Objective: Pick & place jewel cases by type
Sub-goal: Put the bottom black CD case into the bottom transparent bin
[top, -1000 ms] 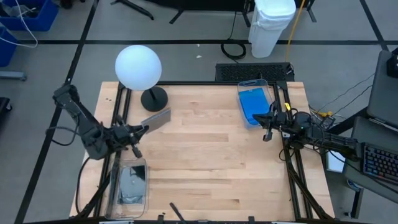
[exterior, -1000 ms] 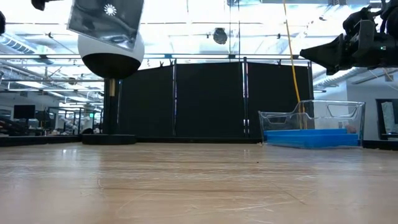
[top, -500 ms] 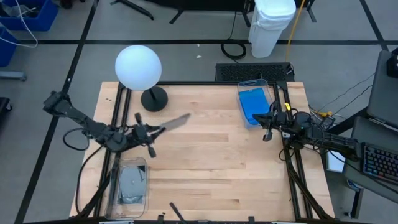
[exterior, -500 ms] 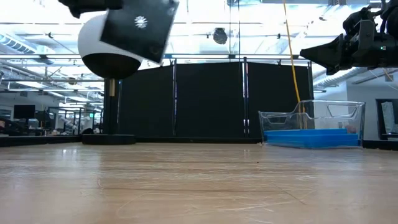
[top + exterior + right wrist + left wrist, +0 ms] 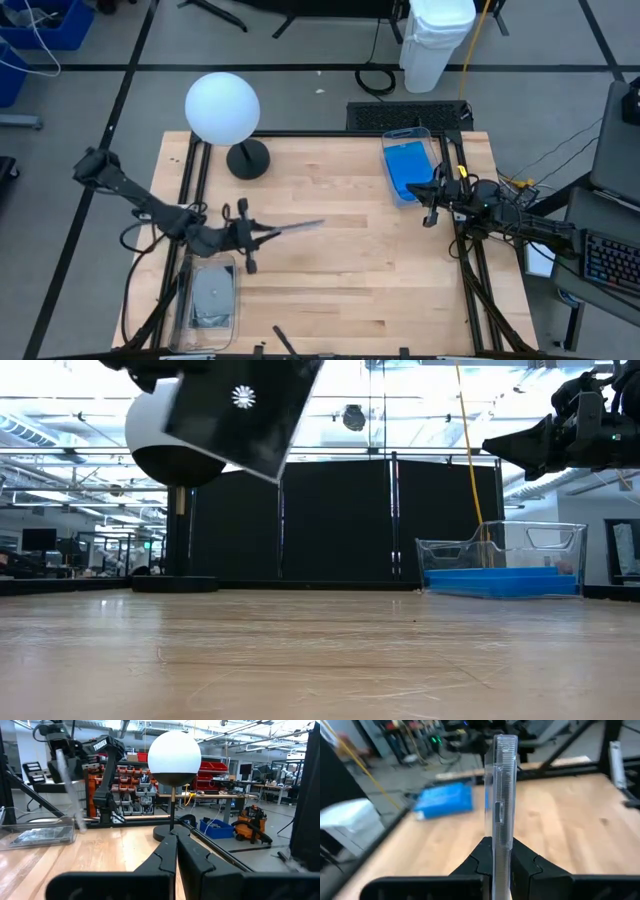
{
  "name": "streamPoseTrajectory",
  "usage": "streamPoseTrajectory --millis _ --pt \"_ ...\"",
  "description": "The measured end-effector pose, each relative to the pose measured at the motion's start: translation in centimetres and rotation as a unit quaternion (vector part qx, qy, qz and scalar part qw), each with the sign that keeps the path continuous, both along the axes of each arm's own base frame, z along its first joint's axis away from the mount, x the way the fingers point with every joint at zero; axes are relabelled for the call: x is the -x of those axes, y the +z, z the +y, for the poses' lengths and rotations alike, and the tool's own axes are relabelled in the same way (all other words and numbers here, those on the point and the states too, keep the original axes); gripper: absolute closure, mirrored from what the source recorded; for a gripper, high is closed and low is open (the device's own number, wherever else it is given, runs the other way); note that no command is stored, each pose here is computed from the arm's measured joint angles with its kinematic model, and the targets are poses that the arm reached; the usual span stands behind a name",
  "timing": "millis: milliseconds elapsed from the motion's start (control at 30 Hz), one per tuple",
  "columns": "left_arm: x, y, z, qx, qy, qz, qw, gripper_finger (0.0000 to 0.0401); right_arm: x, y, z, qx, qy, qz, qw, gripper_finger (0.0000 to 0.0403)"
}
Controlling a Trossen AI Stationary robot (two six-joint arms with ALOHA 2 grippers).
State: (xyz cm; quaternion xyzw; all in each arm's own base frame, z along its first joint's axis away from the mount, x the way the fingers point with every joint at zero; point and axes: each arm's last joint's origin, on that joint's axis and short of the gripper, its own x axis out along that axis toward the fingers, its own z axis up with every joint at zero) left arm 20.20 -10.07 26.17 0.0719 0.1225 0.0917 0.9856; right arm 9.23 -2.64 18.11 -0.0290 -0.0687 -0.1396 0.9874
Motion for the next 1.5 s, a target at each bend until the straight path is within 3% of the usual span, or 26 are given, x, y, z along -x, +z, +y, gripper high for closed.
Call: streamPoseTrajectory --millis 167,367,533,767,1033,1167,1267,1500 --pt "1.4 1.5 -2.2 0.034 -0.022 0.035 0.999 0.0372 0.0 0.0 0.0 0.000 0.000 0.000 1.000 0.0399" --pt "3.5 5.7 -5.6 0.090 -0.068 0.065 0.992 0.0372 0.0 0.0 0.0 0.000 0.000 0.000 1.000 0.0399" --pt "6.1 7.5 -7.1 0.176 0.001 0.170 0.970 0.0372 0.0 0.0 0.0 0.000 0.000 0.000 1.000 0.0399" --pt "7.3 7.7 -9.7 0.275 0.158 0.279 0.906 0.0372 0.0 0.0 0.0 0.000 0.000 0.000 1.000 0.0399" --pt "6.5 4.7 -12.9 0.342 0.297 0.380 0.806 0.0372 0.0 0.0 0.0 0.000 0.000 0.000 1.000 0.0398" --pt "6.3 3.5 -13.9 0.358 0.342 0.393 0.775 0.0372 0.0 0.0 0.0 0.000 0.000 0.000 1.000 0.0398" --pt "6.3 2.9 -14.5 0.356 0.346 0.385 0.778 0.0372 0.0 0.0 0.0 0.000 0.000 0.000 1.000 0.0399" --pt "6.1 2.5 -14.8 0.324 0.321 0.342 0.821 0.0372 0.0 0.0 0.0 0.000 0.000 0.000 1.000 0.0399"
